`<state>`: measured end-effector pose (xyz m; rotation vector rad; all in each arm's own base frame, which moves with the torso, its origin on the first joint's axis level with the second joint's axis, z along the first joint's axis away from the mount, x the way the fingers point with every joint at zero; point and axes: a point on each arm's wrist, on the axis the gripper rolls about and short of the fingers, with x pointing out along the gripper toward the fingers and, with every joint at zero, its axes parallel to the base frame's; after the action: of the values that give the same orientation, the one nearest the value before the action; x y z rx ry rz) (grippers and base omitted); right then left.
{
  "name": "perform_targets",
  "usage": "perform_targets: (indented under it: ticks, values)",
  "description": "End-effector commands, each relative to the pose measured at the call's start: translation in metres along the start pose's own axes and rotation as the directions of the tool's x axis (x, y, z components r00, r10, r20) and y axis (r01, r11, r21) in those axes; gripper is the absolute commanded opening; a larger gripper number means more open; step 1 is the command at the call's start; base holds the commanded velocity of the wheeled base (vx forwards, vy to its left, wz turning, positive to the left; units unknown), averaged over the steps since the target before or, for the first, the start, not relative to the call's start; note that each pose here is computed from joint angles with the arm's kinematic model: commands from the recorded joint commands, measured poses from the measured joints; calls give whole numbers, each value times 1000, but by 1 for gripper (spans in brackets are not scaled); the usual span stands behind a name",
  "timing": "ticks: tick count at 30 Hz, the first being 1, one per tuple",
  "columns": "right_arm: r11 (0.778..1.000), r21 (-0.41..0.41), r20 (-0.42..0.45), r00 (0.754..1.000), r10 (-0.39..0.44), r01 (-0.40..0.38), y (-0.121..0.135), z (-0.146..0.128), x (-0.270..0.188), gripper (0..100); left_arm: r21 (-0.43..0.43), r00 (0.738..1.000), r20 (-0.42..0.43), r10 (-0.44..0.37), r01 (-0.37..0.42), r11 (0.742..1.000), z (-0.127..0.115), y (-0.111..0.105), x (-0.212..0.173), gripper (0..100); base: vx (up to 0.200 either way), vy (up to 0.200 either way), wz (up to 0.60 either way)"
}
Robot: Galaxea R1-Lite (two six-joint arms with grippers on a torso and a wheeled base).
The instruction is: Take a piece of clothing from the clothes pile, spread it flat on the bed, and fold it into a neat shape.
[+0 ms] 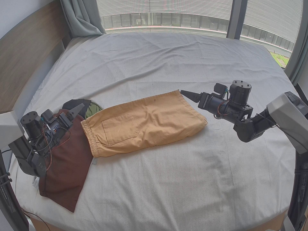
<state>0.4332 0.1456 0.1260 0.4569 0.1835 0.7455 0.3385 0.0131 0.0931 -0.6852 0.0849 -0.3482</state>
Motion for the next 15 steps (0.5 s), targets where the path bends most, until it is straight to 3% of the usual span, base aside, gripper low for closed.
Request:
perform_targets:
  ticks: [1,7,15]
  values:
    - [1000,2,-15,1000,12,-12,14,-6,-4,100,17,999,8,-48,48,999,5,-21,-7,100,0,0,0]
    - [1000,1,-65,998,-22,22,14,-28,-8,100,18,997,-44,-68,69,997,-8,-33,-11,100,0,0,0]
    - [997,26,-134,989,-68,72,12,-58,-17,100,118,994,-95,-61,72,990,-23,-35,-14,100,0,0,0]
